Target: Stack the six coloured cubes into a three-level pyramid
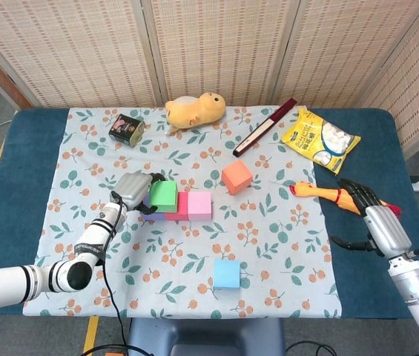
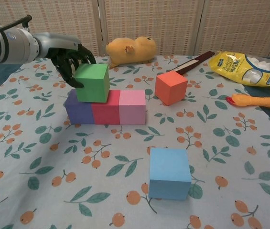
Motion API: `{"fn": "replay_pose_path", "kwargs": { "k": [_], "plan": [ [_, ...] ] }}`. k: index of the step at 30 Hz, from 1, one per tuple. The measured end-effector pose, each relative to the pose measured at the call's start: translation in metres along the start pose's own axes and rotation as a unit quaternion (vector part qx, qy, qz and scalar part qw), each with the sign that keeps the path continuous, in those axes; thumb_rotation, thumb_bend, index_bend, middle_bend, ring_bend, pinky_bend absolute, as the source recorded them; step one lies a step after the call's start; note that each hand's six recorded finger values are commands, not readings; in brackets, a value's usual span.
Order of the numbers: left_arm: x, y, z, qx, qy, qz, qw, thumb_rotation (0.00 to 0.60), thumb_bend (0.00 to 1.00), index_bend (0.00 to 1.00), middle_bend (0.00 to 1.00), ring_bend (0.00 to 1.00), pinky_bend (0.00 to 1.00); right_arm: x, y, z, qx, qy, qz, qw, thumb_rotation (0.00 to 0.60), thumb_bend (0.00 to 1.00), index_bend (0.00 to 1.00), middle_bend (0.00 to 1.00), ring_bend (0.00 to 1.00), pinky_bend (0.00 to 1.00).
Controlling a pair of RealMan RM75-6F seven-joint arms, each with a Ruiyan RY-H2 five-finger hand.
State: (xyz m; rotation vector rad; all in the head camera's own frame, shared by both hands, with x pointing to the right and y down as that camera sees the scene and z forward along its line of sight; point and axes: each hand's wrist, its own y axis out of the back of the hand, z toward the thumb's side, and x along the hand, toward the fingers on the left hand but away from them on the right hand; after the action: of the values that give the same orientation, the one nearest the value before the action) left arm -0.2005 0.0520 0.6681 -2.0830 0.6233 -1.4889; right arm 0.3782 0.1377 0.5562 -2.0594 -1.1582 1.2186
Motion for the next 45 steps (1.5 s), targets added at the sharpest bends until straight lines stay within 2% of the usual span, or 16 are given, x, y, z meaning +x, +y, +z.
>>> {"fn": "replay_pose_path", "kwargs": {
  "k": [45],
  "plan": [
    [0.0017, -0.0060, -0.0030, -0.010, 0.007, -0.007, 0.9999, 0.600, 0.32, 0.35, 0.25, 0.30, 0.33, -0.0026, -0.0011, 0.0007, 0.002, -0.001, 0.001, 1.0000, 0.600, 0.08, 0.00, 0.04, 0.00, 0.05]
  ]
}}
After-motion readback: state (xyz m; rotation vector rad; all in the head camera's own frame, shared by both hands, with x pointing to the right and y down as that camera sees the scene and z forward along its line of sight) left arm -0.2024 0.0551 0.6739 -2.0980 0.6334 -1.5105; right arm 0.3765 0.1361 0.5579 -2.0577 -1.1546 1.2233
